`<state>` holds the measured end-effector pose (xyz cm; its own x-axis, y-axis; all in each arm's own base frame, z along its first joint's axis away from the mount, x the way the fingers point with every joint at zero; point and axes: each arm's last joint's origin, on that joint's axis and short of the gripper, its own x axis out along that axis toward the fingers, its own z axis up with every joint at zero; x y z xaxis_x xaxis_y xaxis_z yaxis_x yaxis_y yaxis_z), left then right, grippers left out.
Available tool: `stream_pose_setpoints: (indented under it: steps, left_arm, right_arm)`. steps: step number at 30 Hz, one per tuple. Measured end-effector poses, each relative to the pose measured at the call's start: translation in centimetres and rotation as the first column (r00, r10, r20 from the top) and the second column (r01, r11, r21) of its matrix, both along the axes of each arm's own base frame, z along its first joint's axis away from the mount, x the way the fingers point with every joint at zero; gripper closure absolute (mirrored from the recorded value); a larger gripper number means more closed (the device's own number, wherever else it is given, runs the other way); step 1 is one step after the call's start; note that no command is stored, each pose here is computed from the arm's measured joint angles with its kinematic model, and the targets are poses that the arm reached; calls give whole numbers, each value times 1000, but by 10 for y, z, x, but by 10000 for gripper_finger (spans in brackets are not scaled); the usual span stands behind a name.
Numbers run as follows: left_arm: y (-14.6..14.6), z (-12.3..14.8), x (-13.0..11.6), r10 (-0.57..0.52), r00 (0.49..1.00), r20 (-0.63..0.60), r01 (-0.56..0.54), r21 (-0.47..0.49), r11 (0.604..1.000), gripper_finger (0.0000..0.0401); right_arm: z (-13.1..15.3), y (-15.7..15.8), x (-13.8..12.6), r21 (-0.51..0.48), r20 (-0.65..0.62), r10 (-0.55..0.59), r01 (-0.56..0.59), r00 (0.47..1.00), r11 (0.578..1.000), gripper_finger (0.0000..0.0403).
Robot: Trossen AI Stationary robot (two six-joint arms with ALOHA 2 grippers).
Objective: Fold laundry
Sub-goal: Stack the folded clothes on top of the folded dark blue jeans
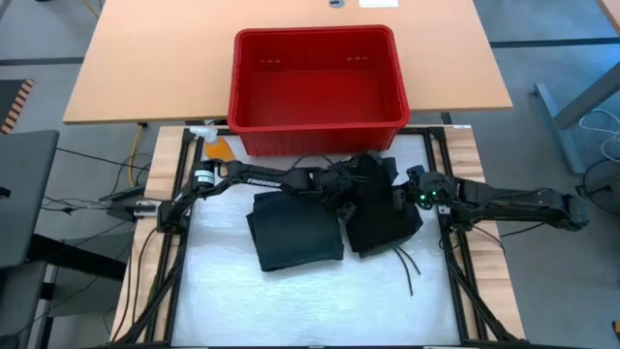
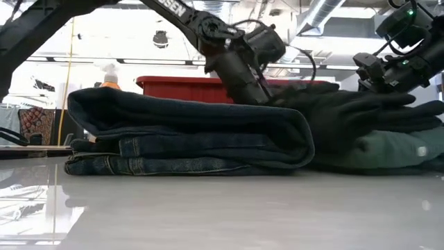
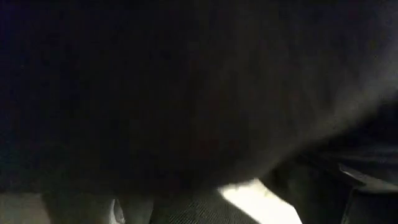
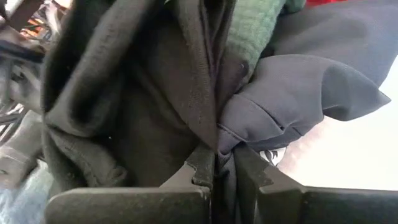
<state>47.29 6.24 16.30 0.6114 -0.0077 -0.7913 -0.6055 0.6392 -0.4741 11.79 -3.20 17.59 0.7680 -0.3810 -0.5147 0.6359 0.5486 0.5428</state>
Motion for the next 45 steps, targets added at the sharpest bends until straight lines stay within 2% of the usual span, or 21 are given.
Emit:
stream_pose_setpoints:
  steps: [5, 11, 18, 23, 28, 34, 39, 45]
  left_arm:
    - [-2, -27, 12, 37, 999, 29, -35, -77, 996, 108]
    - [-3, -37, 18, 79, 994, 71, -74, -69, 995, 108]
    - [-2, -20, 20, 81, 987, 139, -85, 19, 996, 108]
    - [-1, 0, 24, 33, 985, 169, -36, 16, 999, 108]
    - [-7, 11, 27, 58, 984, 171, -62, 19, 998, 108]
    - [-18, -2, 20, 96, 990, 99, -96, -12, 995, 108]
    - [-30, -10, 26, 130, 983, 128, -129, -12, 992, 108]
    - [-31, -35, 32, 170, 980, 108, -159, -104, 982, 108]
  right_arm:
    - [-1, 0, 0, -4, -8, -4, 4, 1000, 1000, 355]
    - [-2, 0, -1, -2, -17, -5, 5, 1000, 1000, 353]
    - [-5, 0, -3, 7, -63, -6, 7, 998, 1000, 351]
    - [-6, 0, -4, 8, -66, -7, 7, 998, 1000, 350]
    - [-6, 0, -4, 8, -67, -8, 9, 998, 1000, 349]
    - [-6, 0, -3, 10, -62, -9, 9, 998, 1000, 349]
    - [-5, 0, -3, 14, -54, -12, 13, 998, 1000, 348]
    - [-5, 1, -3, 30, -49, -19, 21, 999, 999, 348]
